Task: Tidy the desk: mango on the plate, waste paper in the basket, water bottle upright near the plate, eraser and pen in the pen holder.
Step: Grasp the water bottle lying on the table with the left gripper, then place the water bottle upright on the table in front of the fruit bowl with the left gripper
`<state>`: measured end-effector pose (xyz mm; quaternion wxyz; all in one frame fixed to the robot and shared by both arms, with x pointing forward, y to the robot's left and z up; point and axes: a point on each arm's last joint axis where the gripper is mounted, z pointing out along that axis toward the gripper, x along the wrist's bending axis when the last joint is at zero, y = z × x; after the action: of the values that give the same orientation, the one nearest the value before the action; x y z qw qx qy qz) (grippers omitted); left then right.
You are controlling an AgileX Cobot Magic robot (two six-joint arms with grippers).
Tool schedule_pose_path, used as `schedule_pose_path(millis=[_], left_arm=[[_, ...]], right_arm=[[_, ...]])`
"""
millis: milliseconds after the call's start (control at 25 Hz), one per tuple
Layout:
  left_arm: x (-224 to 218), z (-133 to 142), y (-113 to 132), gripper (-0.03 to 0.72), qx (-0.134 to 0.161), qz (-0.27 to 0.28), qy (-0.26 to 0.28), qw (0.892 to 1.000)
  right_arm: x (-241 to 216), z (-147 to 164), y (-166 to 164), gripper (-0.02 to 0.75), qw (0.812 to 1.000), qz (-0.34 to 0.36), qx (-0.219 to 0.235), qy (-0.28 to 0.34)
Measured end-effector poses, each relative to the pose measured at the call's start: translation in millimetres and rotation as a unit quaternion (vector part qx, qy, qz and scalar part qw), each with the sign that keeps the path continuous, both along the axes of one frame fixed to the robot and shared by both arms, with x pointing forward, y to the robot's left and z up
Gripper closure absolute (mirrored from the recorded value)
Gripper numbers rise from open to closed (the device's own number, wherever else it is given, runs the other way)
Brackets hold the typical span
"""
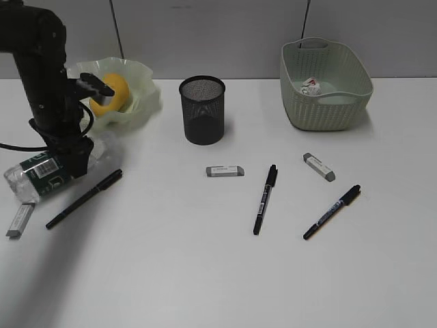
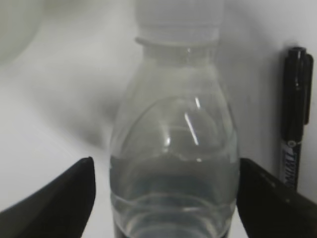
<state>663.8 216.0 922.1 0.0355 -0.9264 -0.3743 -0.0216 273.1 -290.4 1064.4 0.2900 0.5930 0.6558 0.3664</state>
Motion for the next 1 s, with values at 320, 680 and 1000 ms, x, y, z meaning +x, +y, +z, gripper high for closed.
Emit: schedule_pose_path(millis=[320,680,1000], left_arm=[[3,-11,-1,0.116,0.002,-0.004,-0.004,1.000],[2,-8,-1,0.195,0.001,0.005,-0.003,1.000],[-10,67,-3,0.195,-0.039,0.043,-0.077,0.995]], right_arm=[[0,0,0,0.153,1.000,0.000,0.000,0.000],[0,0,0,0.153,1.000,0.000,0.000,0.000],[0,0,0,0.153,1.000,0.000,0.000,0.001]])
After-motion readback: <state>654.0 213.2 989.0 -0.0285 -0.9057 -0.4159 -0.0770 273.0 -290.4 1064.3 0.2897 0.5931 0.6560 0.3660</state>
